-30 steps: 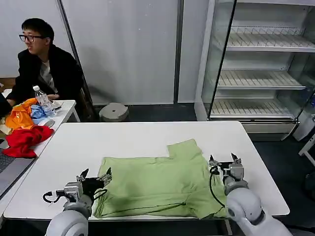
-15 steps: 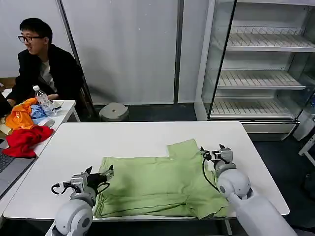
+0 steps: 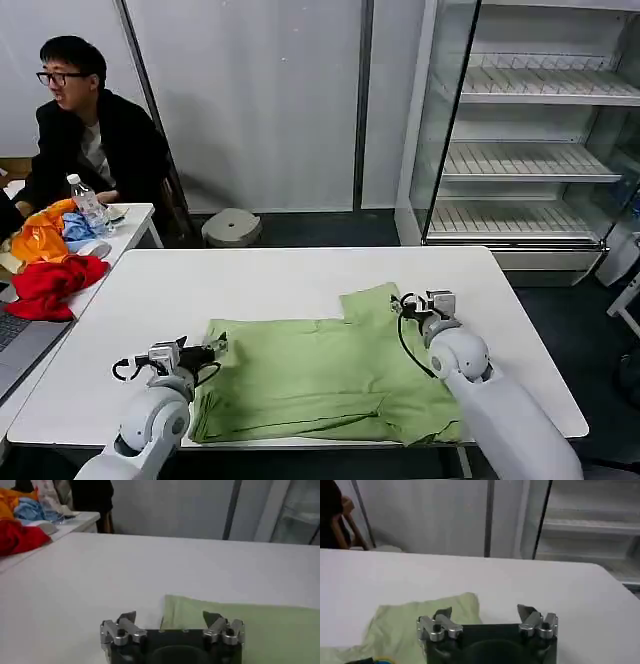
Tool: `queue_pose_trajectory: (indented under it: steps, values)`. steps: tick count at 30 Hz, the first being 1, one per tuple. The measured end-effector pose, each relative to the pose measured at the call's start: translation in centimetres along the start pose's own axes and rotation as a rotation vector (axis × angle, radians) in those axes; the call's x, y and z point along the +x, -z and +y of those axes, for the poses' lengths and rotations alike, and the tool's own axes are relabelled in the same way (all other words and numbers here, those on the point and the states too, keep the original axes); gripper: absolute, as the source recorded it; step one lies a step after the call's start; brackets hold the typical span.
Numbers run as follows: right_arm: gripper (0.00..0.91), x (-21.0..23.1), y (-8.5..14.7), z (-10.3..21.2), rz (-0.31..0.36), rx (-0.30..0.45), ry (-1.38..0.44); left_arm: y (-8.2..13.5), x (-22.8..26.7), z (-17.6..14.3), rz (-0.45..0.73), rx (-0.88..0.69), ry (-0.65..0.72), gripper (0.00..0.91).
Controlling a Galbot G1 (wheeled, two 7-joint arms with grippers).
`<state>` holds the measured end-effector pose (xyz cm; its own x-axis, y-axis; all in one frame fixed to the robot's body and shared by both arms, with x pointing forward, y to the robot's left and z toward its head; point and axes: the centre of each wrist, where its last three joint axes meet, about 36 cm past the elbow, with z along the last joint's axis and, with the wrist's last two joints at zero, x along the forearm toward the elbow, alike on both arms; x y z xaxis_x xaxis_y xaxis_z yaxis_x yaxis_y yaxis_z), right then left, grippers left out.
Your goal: Fold and organize the clothes.
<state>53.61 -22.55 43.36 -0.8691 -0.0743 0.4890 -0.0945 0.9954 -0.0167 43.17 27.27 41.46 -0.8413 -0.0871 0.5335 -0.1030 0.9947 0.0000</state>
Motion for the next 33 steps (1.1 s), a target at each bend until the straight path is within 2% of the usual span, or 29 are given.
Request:
queue_pose_trajectory:
  steps: [12,33]
  values:
    - [0.907,-1.3,-0.2,0.4,0.028,-0.028,0.024,0.3,-2.1,0.0,0.019,0.004,0.003,0.907]
    - [0.907,-2.9,-0.2,0.4,0.055,-0.03,0.044,0.3,-2.5,0.1,0.024,-0.004,0.001,0.907]
